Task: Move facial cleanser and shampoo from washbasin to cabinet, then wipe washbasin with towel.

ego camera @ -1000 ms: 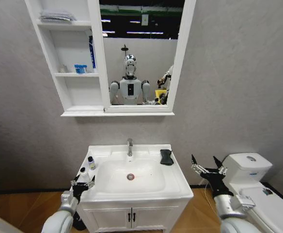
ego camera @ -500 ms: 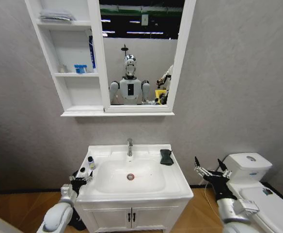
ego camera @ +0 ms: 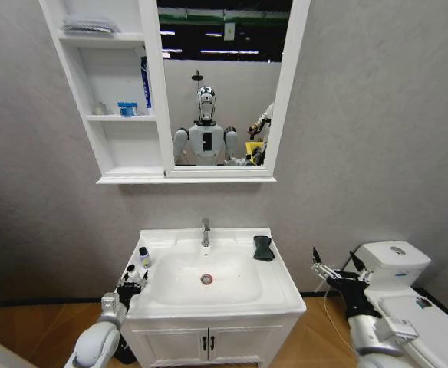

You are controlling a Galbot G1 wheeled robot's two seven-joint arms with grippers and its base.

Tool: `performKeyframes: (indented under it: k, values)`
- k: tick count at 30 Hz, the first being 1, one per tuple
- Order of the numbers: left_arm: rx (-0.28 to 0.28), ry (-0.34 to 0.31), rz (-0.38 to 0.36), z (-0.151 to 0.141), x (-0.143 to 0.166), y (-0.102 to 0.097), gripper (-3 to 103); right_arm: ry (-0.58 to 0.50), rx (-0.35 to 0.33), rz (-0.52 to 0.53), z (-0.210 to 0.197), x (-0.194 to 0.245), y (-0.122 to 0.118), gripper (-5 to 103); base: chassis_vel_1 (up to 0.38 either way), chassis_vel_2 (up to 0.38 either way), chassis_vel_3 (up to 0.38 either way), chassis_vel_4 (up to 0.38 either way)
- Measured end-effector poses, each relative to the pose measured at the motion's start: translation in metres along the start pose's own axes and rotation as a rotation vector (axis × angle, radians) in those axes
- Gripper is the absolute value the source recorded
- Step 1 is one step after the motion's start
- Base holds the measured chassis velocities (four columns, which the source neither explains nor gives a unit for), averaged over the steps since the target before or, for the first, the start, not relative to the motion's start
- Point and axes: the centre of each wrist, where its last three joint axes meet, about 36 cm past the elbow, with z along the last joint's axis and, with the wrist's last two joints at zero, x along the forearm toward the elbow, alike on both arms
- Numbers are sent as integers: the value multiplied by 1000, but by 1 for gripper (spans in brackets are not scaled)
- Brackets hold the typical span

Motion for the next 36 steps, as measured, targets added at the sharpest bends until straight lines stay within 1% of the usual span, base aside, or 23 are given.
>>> performKeyframes:
  k: [1, 4, 5, 7, 8, 10, 11, 12, 14, 15, 18, 19, 22, 23, 25, 26, 28, 29, 32, 33, 34, 35, 36]
  values:
    - [0, 0, 0, 0, 0, 0, 53, 0, 0, 0, 0, 0, 0, 100, 0, 0, 0, 0]
    - [-8, -13, -10, -5, 8, 2, 37, 0, -3, 3, -1, -2, 2, 100, 0, 0, 0, 0]
    - [-8, -13, -10, -5, 8, 2, 37, 0, -3, 3, -1, -2, 2, 100, 0, 0, 0, 0]
    - [-14, -53, -17, -24, 18, 4, 34, 0, 1, 5, -2, -3, 2, 100, 0, 0, 0, 0]
    - [-14, -53, -17, -24, 18, 4, 34, 0, 1, 5, -2, -3, 2, 100, 0, 0, 0, 0]
    - [0, -100, -35, -66, 35, 8, 34, 3, 5, 4, -2, -4, 1, 100, 0, 0, 0, 0]
    - [0, -100, -35, -66, 35, 8, 34, 3, 5, 4, -2, -4, 1, 100, 0, 0, 0, 0]
    - [5, -120, -42, -89, 42, 11, 34, 3, 7, 2, -2, -4, 1, 100, 0, 0, 0, 0]
    - [-5, -151, -52, -140, 55, 18, 34, 6, 10, -2, -3, -6, 1, 100, 0, 0, 0, 0]
    - [-5, -151, -52, -140, 55, 18, 34, 6, 10, -2, -3, -6, 1, 100, 0, 0, 0, 0]
    - [-33, -170, -45, -221, 69, 30, 34, 10, 20, -7, -4, -9, 1, 100, 0, 0, 0, 0]
    - [-33, -170, -45, -221, 69, 30, 34, 10, 20, -7, -4, -9, 1, 100, 0, 0, 0, 0]
    - [-45, -170, -30, -286, 76, 40, 34, 20, 33, -9, -3, -8, 2, 100, 0, 0, 0, 0]
    - [-45, -170, -30, -286, 76, 40, 34, 20, 33, -9, -3, -8, 2, 100, 0, 0, 0, 0]
    - [-32, -171, 1, -334, 78, 50, 34, 35, 43, -10, 0, -5, 2, 100, 0, 0, 0, 0]
    - [-32, -171, 1, -334, 78, 50, 34, 35, 43, -10, 0, -5, 2, 100, 0, 0, 0, 0]
    - [-18, -179, 4, -373, 76, 67, 34, 44, 49, -15, 1, -3, 2, 100, 0, 0, 0, 0]
    - [-18, -179, 4, -373, 76, 67, 34, 44, 49, -15, 1, -3, 2, 100, 0, 0, 0, 0]
    - [-18, -188, 10, -412, 68, 92, 34, 48, 58, -22, 2, -2, 4, 100, 0, 0, 0, 0]
    - [-18, -188, 10, -412, 68, 92, 34, 48, 58, -22, 2, -2, 4, 100, 0, 0, 0, 0]
    - [-19, -193, 10, -419, 66, 96, 34, 48, 59, -24, 2, -2, 5, 100, 0, 0, 0, 0]
    - [-16, -206, 6, -434, 60, 103, 34, 49, 59, -29, 3, -3, 7, 100, 0, 0, 0, 0]
    - [-16, -206, 6, -434, 60, 103, 34, 49, 59, -29, 3, -3, 7, 100, 0, 0, 0, 0]
